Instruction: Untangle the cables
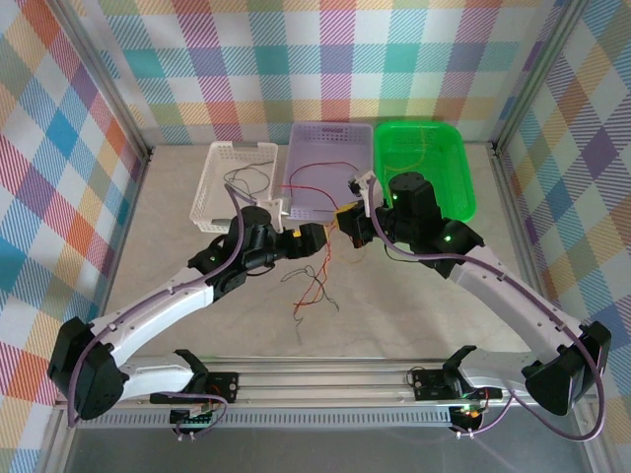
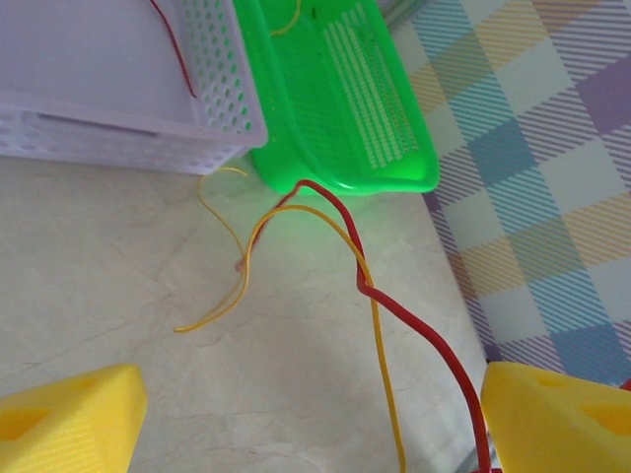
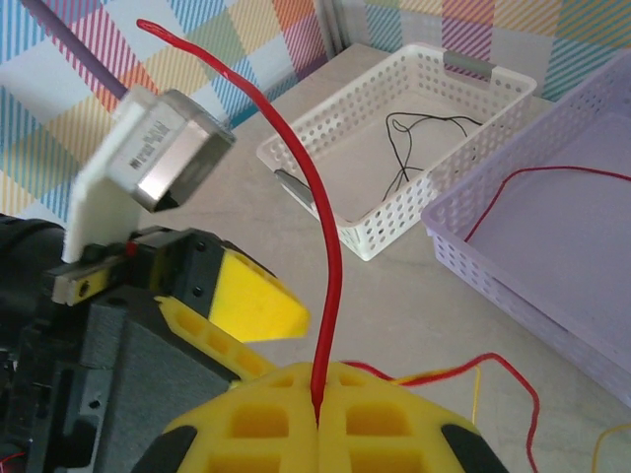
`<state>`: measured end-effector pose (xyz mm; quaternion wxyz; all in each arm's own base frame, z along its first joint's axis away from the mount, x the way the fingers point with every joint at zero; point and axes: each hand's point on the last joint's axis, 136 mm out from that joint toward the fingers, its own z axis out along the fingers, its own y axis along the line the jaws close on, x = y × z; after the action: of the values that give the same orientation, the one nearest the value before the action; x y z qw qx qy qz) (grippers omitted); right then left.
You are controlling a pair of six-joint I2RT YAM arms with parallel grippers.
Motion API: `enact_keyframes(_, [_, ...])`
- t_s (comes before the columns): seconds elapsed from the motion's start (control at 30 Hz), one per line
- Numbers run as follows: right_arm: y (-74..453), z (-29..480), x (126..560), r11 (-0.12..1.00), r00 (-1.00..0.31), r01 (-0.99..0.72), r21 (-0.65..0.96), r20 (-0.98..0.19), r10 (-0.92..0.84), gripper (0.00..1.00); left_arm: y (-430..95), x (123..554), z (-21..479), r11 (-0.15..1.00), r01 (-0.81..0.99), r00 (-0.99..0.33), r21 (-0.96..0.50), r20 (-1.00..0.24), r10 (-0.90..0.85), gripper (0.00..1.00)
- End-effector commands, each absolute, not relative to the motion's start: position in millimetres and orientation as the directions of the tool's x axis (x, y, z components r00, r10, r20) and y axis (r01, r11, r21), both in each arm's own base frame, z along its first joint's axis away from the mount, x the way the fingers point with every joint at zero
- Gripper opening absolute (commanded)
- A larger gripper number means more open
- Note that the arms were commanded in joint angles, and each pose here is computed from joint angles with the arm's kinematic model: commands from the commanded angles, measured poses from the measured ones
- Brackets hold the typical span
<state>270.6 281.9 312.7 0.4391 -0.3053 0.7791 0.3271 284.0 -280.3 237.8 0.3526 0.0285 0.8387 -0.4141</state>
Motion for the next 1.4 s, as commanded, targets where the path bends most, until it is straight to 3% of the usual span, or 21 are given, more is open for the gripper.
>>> enact_keyframes(0.0, [288.4, 325.5, 263.6, 0.553, -0.392, -0.794, 0.253, -0.908, -0.147, 0.00, -306.0, 271.8, 262.4, 0.555, 0.418, -0.757, -0.719, -0.613, -0.224, 0.88])
enact_keyframes(0.3, [290.4, 334.0, 255.8, 0.510, -0.360, -0.820, 0.261, -0.927, -0.105, 0.00, -319.6, 260.2, 258.7, 0.506, 0.415, -0.781, -0.756, -0.581, -0.227, 0.84])
enact_keyframes(0.53, [288.9, 338.0, 251.5, 0.498, -0.346, -0.825, 0.265, -0.935, -0.076, 0.00, -330.1, 253.6, 261.9, 0.467, 0.423, -0.794, -0.777, -0.566, -0.223, 0.71])
enact_keyframes(0.8, [287.7, 337.1, 251.5, 0.499, -0.338, -0.824, 0.267, -0.939, -0.056, 0.00, -325.3, 252.6, 255.8, 0.491, 0.401, -0.798, -0.774, -0.558, -0.228, 0.75])
enact_keyframes(0.87, [287.0, 337.5, 252.3, 0.503, -0.337, -0.821, 0.268, -0.940, -0.049, 0.00, -326.9, 253.1, 254.8, 0.490, 0.399, -0.802, -0.775, -0.554, -0.224, 0.69])
enact_keyframes(0.97, [285.4, 340.1, 251.2, 0.503, -0.333, -0.820, 0.274, -0.943, -0.029, 0.00, -329.0, 254.5, 249.8, 0.495, 0.389, -0.810, -0.777, -0.545, -0.219, 0.52])
enact_keyframes(1.2, [282.0, 345.0, 249.3, 0.503, -0.331, -0.814, 0.290, -0.944, 0.009, 0.00, -329.8, 256.7, 241.3, 0.511, 0.367, -0.819, -0.777, -0.530, -0.218, 0.42])
enact_keyframes(1.37, [278.8, 341.9, 252.8, 0.523, -0.333, -0.798, 0.300, -0.942, 0.032, 0.00, -330.3, 255.2, 238.4, 0.511, 0.363, -0.826, -0.779, -0.523, -0.210, 0.25])
